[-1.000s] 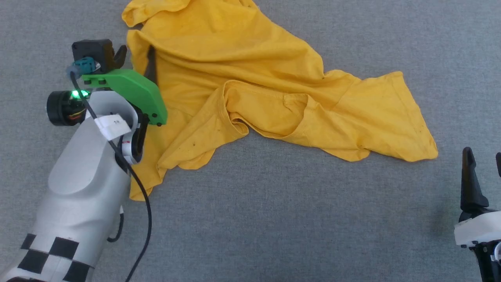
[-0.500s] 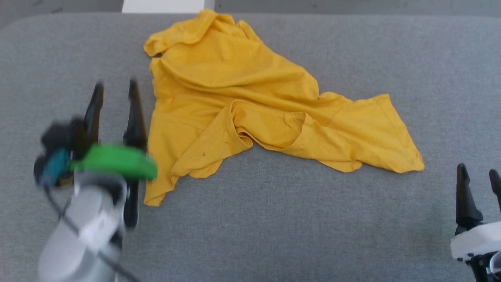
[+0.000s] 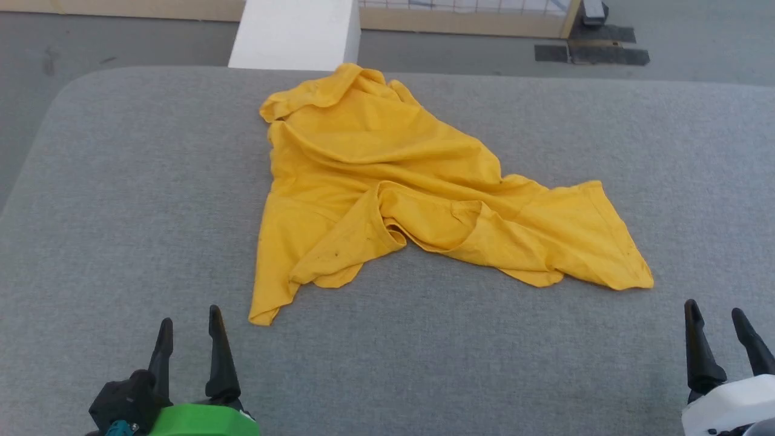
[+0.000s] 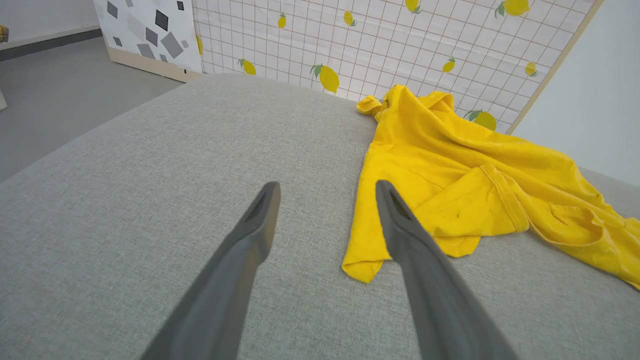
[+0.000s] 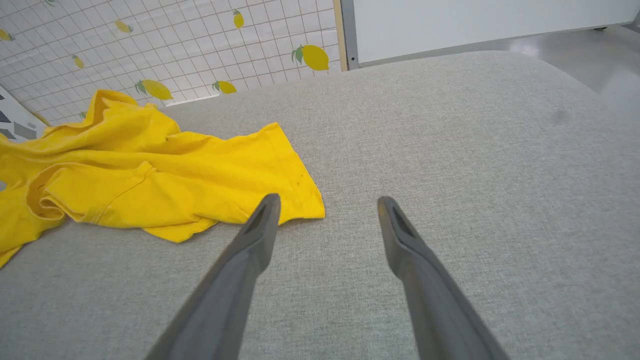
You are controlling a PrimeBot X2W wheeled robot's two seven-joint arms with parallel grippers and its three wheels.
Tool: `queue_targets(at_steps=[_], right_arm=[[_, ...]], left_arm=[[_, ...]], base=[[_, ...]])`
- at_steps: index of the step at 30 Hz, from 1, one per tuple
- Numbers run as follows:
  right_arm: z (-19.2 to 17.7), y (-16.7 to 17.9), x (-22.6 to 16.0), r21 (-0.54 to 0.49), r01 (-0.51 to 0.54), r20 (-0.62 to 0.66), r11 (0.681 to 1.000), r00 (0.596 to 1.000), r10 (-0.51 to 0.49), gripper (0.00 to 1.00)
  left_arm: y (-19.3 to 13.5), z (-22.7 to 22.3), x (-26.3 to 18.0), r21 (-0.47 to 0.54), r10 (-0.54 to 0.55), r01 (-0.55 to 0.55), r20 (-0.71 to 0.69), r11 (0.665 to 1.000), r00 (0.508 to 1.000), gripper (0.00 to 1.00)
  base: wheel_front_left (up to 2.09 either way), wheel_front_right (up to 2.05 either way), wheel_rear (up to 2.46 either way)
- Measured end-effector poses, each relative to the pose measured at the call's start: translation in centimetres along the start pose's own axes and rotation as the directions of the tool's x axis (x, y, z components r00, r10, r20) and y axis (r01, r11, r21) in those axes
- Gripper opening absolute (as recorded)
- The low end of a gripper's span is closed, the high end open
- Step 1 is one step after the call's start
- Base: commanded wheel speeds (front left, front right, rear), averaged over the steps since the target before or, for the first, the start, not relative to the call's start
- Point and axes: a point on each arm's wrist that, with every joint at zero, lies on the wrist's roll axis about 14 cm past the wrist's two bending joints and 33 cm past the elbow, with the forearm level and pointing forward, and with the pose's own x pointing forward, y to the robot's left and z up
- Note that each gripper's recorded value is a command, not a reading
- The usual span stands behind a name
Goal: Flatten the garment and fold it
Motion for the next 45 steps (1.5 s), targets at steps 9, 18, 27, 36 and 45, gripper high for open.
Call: queue_targets(at_steps=[9,18,27,36,45], right_arm=[[2.5,5.4,2.0,-0.088,-0.139,-0.011,0.986,0.990,0.138,1.00],[3.7,6.1,7.2,-0.173,-0.117,-0.147,0.978,0.985,0.091,1.00],[-2.8,2.8,9.7,-0.226,-0.081,-0.436,0.971,0.900,-0.026,1.00],[-7.1,2.5,9.7,-0.181,-0.095,-0.596,0.979,0.802,-0.033,0.77],[-4.7,4.0,9.4,-0.097,-0.095,-0.519,0.991,0.854,0.031,0.00]], left_arm=[[0.8,1.0,-0.5,0.006,0.014,-0.014,0.043,1.000,0.999,1.00],[0.4,-0.1,0.2,-0.020,0.005,-0.005,0.014,1.000,1.000,1.00],[0.6,-0.9,1.5,-0.004,0.007,-0.007,0.001,1.000,1.000,1.00],[1.3,-1.7,2.1,0.004,0.023,-0.023,-0.018,1.000,1.000,1.00],[0.7,-1.1,2.5,-0.002,-0.006,0.006,0.003,1.000,1.000,1.00]], base=[[0.00,0.00,0.00],[0.00,0.00,0.00],[0.00,0.00,0.00],[0.00,0.00,0.00],[0.00,0.00,0.00]])
